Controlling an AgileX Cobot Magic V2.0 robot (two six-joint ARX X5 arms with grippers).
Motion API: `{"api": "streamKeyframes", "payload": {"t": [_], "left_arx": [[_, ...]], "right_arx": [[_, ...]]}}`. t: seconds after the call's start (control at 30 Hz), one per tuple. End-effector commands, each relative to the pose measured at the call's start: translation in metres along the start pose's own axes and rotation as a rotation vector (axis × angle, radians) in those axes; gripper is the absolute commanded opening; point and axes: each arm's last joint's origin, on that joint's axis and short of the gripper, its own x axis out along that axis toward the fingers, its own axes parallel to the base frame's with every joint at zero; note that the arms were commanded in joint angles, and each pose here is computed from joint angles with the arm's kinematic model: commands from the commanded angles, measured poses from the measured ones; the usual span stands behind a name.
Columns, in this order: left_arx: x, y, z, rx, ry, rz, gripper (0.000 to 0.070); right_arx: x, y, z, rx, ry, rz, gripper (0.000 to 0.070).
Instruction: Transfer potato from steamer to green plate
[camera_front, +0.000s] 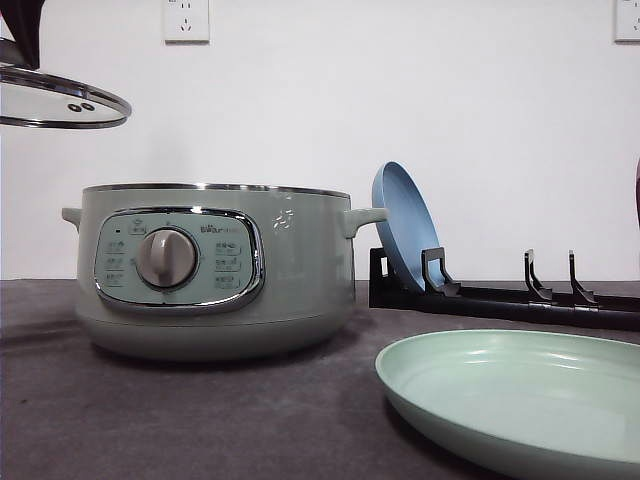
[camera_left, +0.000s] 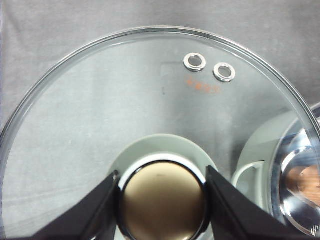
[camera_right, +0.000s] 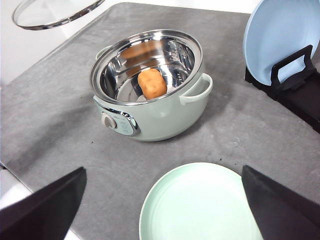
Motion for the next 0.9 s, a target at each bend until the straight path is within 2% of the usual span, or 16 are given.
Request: {"api": "streamKeyframes", "payload": {"t": [0.0, 0.17, 0.27, 0.57, 0.87], "left_arx": [[-0.019, 0.002, 0.006, -0.009, -0.088, 0.007, 0.0001], [-0.019, 0.003, 0.006, -0.010, -0.087, 0.009, 0.0001], [-0.019, 0.003, 0.006, -0.010, -0.087, 0.009, 0.0001], [-0.019, 0.003, 0.005, -0.010, -0.084, 0.008, 0.0001], [-0.019, 0.003, 0.005, -0.018, -0.085, 0.008, 0.0001]], "right_arx": [[-0.002, 0.002, 0.004, 0.004, -0.016, 0.005, 0.0629], [0.016, 0.002, 0.013, 0.015, 0.019, 0.010, 0.0628], [0.039, 0.004, 0.025, -0.008, 0.091, 0.037, 0.0628], [0.130, 0.013, 0.085, -0.112, 0.299, 0.144, 0.0628], [0.221, 0.020, 0.136, -0.233, 0.434, 0.169, 0.0628]]}}
